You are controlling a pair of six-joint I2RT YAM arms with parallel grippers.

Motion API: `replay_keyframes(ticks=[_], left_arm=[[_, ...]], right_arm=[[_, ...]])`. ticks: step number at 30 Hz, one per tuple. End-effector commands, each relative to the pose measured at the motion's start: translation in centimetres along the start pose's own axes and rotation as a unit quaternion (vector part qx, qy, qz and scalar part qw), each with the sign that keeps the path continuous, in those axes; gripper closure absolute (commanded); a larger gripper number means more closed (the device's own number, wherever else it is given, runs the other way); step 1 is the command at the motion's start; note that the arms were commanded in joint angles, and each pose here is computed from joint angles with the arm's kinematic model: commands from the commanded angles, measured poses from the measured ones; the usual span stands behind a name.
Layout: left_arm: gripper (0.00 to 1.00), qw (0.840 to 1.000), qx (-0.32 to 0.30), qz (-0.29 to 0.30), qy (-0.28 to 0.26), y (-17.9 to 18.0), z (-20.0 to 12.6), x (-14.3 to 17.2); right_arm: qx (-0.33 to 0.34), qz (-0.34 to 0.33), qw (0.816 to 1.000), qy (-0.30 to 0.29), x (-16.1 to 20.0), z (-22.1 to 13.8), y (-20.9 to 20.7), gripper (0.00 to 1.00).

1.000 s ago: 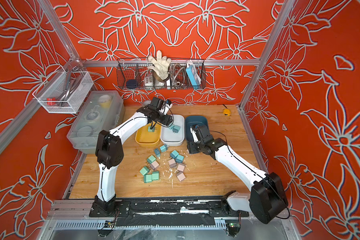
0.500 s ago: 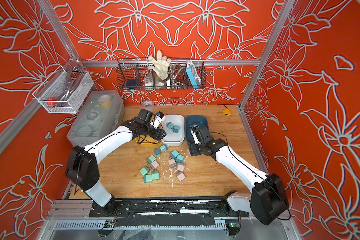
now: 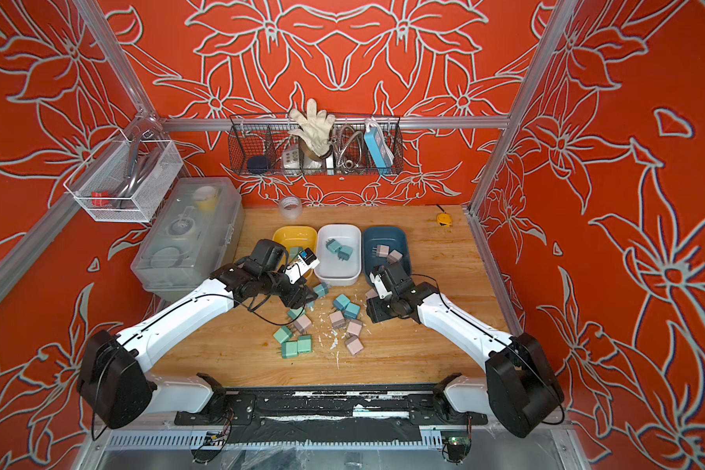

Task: Place the plugs by color into the storage box
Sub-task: Pick up the plug from the center of the board.

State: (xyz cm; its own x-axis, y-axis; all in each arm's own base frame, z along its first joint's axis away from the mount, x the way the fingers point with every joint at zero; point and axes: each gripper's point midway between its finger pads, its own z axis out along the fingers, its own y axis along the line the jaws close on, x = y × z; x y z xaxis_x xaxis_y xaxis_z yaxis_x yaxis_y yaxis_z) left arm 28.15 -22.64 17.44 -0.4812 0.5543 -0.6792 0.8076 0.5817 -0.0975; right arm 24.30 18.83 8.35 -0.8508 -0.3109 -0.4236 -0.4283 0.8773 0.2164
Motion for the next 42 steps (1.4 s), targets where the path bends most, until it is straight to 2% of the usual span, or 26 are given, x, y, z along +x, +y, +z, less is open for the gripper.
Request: replay_keyframes(ticks=[1, 9, 16, 21, 26, 33, 38, 42], left_arm=[[0.32, 0.997, 0.03, 0.071, -0.009, -2.2, -0.8, 0.3], [0.32, 0.986, 0.079, 0.136, -0.059, -6.0, -2.5, 0.6], [0.31, 0.975, 0.074, 0.187, -0.098, -6.9, -3.1, 1.0], [0.31, 0.975, 0.055, 0.189, -0.101, -6.2, -3.1, 0.4], [0.3, 0.975, 0.043, 0.191, -0.101, -5.8, -3.0, 0.2], [0.31, 0.975, 0.033, 0.196, -0.1, -5.5, -3.2, 0.1], [0.31, 0.975, 0.028, 0.198, -0.101, -5.4, -3.4, 0.1], [0.31, 0.974, 0.029, 0.2, -0.102, -5.5, -3.4, 0.1]], right_arm=[[-0.031, -0.023, 0.999, 0.021, 0.9, 1.1, 1.5, 0.35], [-0.036, -0.027, 0.997, 0.055, 2.4, 2.2, 2.2, 0.35], [-0.036, -0.041, 0.996, 0.075, 2.6, 2.7, 3.1, 0.35], [0.092, -0.004, 0.994, 0.057, 1.4, 2.7, -0.9, 0.33], [0.145, -0.003, 0.988, 0.047, -1.0, 2.7, -2.2, 0.32], [0.158, 0.005, 0.987, 0.025, -3.9, 3.7, -2.2, 0.28], [0.193, -0.008, 0.981, 0.019, -5.5, 3.7, -3.6, 0.25], [0.184, 0.003, 0.983, 0.02, -5.9, 4.2, -4.2, 0.24]])
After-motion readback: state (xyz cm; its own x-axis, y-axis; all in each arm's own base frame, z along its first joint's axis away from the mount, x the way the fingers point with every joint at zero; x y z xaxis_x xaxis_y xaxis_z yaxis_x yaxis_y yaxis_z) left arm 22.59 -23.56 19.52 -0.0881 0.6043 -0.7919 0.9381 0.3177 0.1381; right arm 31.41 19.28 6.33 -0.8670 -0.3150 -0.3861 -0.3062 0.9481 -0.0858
